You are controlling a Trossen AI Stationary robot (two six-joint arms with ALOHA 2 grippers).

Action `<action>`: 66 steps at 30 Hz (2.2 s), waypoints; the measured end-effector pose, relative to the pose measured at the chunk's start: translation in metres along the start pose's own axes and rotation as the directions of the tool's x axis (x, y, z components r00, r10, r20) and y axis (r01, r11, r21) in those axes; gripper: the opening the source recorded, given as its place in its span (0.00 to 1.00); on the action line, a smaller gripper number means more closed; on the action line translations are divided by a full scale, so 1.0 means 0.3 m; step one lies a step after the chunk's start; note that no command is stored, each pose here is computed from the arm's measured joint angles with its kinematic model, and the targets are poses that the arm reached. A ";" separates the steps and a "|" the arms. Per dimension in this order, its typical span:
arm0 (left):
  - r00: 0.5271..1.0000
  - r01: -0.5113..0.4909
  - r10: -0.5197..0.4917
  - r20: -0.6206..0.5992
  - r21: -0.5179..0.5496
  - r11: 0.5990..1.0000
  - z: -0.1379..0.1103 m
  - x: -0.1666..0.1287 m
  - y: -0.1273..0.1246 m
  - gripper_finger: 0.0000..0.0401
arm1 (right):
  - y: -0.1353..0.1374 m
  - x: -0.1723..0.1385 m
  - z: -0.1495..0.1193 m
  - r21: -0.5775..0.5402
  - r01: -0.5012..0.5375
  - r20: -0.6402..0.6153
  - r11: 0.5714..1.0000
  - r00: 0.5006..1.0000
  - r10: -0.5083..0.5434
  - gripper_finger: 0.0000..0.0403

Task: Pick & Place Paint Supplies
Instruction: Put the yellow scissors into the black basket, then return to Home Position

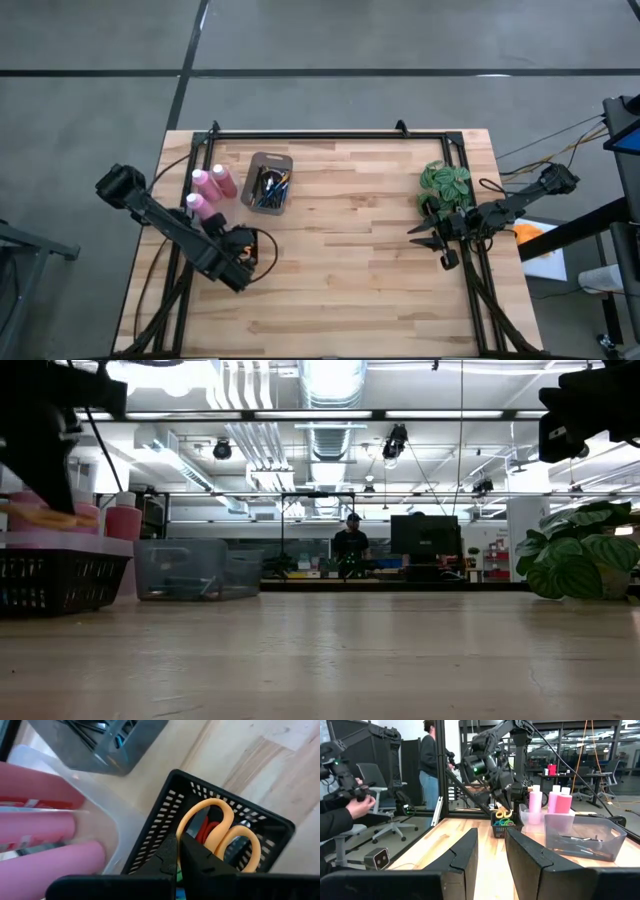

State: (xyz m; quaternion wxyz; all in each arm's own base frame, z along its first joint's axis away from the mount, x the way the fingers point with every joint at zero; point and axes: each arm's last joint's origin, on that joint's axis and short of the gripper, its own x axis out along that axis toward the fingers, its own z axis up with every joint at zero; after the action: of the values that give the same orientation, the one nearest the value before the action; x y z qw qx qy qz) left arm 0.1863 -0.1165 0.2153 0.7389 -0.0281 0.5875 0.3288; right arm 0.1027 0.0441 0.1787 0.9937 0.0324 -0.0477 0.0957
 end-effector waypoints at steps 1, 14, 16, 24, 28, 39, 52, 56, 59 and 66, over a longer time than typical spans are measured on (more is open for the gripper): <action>1.000 0.003 -0.003 0.001 -0.002 1.000 -0.006 0.014 -0.002 0.02 | 0.000 0.000 0.000 0.000 0.000 0.000 1.000 1.000 0.000 0.24; 0.999 0.042 -0.043 -0.005 -0.068 0.997 -0.055 0.121 -0.019 0.02 | 0.000 0.000 0.000 0.000 0.000 0.000 1.000 1.000 0.000 0.24; 0.999 0.051 -0.052 -0.008 -0.073 0.996 -0.057 0.125 -0.022 0.02 | 0.000 0.000 0.000 0.000 0.000 0.000 1.000 1.000 0.000 0.24; 0.998 0.055 -0.056 -0.009 -0.099 0.994 -0.069 0.148 -0.022 0.02 | 0.000 0.000 0.000 0.000 0.000 0.000 1.000 1.000 0.000 0.24; 0.998 0.060 -0.061 -0.008 -0.098 0.993 -0.070 0.152 -0.023 0.05 | 0.000 0.000 0.000 0.000 0.000 0.000 1.000 1.000 0.000 0.24; 0.997 0.070 -0.072 -0.011 -0.095 0.993 -0.069 0.152 -0.026 0.28 | 0.000 0.000 0.000 0.000 0.000 0.000 1.000 1.000 0.000 0.24; 0.993 0.113 -0.112 0.031 -0.059 0.992 -0.046 0.124 -0.043 0.29 | 0.000 0.000 0.000 0.000 0.000 0.000 1.000 1.000 0.000 0.24; 0.982 0.141 -0.140 0.126 -0.003 0.990 -0.004 0.070 -0.061 0.29 | 0.000 0.000 0.000 0.000 0.000 0.000 1.000 1.000 0.000 0.24; 0.961 0.158 -0.166 0.220 0.055 0.986 0.033 0.023 -0.076 0.29 | 0.000 0.000 0.000 0.000 0.000 0.000 1.000 1.000 0.000 0.24; 0.831 0.207 -0.291 0.474 0.222 0.953 0.125 -0.071 -0.139 0.29 | 0.000 0.000 0.000 0.000 0.000 0.000 1.000 1.000 0.000 0.24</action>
State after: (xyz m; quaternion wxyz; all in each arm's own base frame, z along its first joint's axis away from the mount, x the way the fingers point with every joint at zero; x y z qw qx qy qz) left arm 0.2378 -0.1427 0.2313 0.9023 0.0415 0.3909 0.1768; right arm 0.1027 0.0441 0.1788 0.9937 0.0324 -0.0478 0.0956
